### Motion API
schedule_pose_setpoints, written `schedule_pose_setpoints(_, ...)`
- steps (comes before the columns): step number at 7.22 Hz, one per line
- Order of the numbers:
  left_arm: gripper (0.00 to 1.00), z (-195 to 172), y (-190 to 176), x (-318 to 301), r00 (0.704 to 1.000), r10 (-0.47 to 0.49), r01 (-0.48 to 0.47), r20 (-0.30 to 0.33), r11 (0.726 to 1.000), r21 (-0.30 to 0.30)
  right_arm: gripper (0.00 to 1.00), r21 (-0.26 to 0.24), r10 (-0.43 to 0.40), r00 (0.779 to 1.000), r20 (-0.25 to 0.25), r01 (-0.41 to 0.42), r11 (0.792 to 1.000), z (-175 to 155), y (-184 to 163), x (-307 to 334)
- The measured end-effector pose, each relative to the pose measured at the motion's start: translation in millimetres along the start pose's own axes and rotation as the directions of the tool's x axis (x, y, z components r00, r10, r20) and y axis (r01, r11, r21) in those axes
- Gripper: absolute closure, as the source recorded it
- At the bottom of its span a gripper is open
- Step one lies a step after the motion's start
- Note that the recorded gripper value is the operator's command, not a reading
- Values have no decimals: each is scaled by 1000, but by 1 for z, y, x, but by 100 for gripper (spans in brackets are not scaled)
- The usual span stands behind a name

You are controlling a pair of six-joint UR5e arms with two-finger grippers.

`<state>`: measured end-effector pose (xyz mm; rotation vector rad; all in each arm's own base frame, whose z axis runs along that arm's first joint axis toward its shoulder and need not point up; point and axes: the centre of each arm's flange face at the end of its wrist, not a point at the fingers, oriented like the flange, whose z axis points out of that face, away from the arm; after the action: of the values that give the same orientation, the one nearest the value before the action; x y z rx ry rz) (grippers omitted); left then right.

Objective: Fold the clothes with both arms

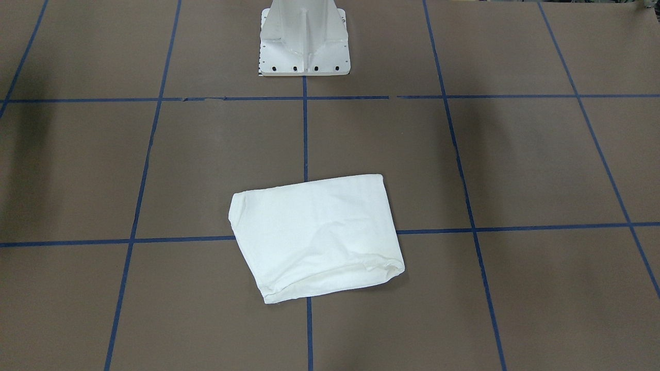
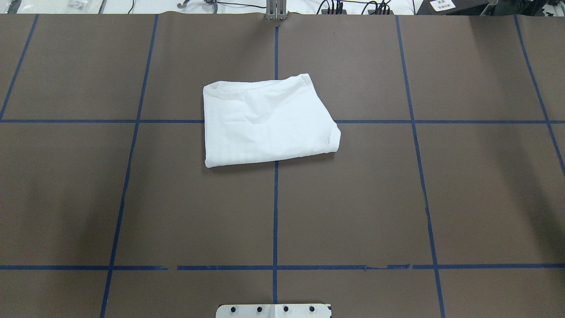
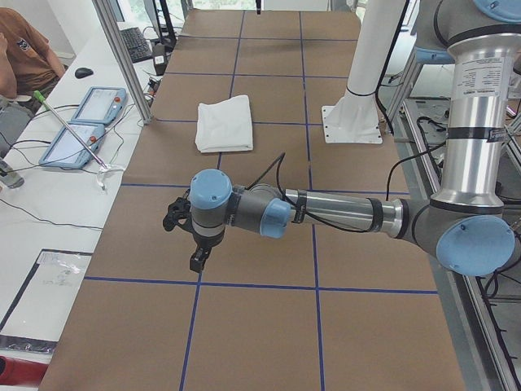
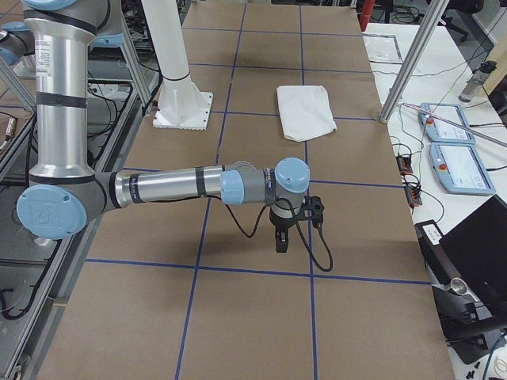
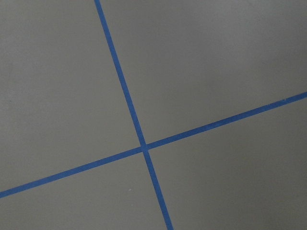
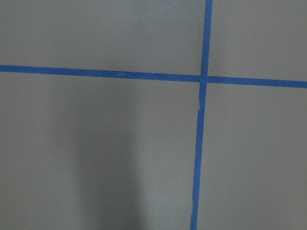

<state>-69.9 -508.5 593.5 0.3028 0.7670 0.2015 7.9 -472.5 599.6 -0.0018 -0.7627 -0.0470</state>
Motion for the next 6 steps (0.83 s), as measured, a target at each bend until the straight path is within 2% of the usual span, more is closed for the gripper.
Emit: schedule_pose_setpoints(6, 0, -3, 0, 2, 1000, 9, -9, -10, 1000, 15, 0, 10, 10, 1000, 16, -10, 1000, -3, -6, -8)
